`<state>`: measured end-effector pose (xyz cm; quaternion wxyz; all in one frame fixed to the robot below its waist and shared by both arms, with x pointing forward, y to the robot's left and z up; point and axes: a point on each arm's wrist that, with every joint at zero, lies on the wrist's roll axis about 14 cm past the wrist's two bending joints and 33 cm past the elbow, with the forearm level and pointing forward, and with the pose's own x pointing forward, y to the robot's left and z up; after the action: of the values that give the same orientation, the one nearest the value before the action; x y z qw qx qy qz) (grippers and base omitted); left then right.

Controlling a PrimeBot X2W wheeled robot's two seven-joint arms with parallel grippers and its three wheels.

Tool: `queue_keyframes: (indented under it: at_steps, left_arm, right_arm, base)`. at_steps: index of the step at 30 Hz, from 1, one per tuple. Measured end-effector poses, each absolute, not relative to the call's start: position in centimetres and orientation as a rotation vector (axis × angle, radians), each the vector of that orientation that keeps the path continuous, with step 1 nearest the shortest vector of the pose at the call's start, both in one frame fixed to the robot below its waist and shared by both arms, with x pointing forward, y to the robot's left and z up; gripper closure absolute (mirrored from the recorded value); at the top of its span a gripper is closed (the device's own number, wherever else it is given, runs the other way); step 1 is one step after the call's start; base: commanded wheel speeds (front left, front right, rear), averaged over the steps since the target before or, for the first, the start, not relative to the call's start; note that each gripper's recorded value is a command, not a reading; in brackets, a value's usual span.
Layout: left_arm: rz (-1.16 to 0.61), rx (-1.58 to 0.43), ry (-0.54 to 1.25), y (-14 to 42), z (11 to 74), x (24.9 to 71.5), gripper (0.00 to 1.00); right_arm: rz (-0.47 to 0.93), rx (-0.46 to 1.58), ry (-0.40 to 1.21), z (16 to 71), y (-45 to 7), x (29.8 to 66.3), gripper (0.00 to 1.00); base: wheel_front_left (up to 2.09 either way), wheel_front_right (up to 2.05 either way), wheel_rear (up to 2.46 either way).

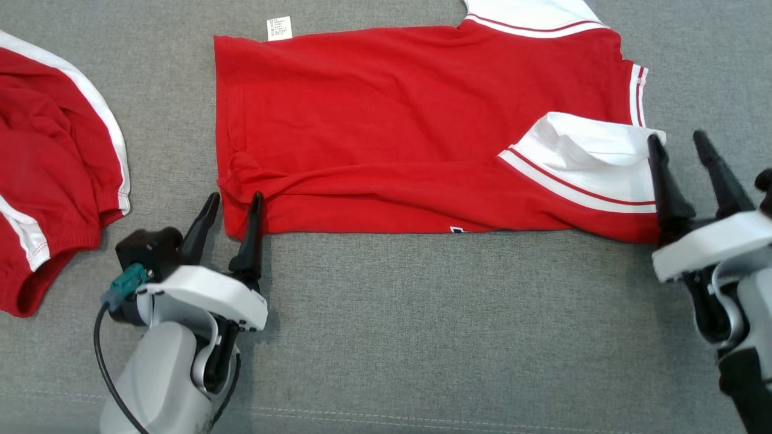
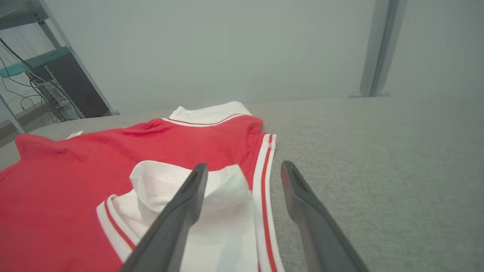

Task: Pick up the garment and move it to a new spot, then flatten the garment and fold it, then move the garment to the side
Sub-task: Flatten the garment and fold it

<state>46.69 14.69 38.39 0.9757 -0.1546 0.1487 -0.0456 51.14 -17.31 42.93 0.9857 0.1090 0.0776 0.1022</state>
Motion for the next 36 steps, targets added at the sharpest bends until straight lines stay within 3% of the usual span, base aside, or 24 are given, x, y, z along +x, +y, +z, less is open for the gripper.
queue_keyframes:
  at_steps: [7, 24, 25, 26, 27, 28, 36]
  left_arm:
    - [-0.085, -0.308, 0.365, 14.4, 36.7, 44.6, 0.0]
    - [-0.094, -0.365, 0.433, 14.4, 35.4, 45.6, 0.0]
    - [-0.096, -0.369, 0.434, 14.4, 35.5, 45.7, 0.29]
    - [-0.101, -0.376, 0.439, 14.3, 35.5, 45.7, 0.67]
    - [-0.101, -0.376, 0.439, 14.3, 35.5, 45.7, 1.0]
    - [-0.104, -0.382, 0.444, 14.2, 35.4, 45.7, 1.0]
    - [-0.123, -0.405, 0.473, 13.8, 35.4, 45.0, 1.0]
  right_arm:
    - [0.156, 0.272, 0.212, 40.5, -17.6, 47.7, 0.0]
    - [0.152, 0.307, 0.327, 37.3, -16.9, 47.5, 0.0]
    - [0.15, 0.315, 0.329, 37.3, -16.9, 47.5, 0.1]
    - [0.144, 0.324, 0.334, 37.2, -17.0, 47.5, 0.62]
    - [0.144, 0.324, 0.334, 37.2, -17.0, 47.5, 0.9]
    - [0.141, 0.328, 0.333, 37.3, -17.1, 47.6, 1.0]
    - [0.141, 0.373, 0.339, 37.8, -16.9, 47.3, 1.0]
  base:
    - [0.0, 0.0, 0.0]
    - [0.0, 0.0, 0.0]
    - [0.0, 0.0, 0.0]
    - [0.0, 0.0, 0.0]
    - [0.0, 0.0, 0.0]
    - [0.0, 0.0, 0.0]
    - [0.0, 0.0, 0.0]
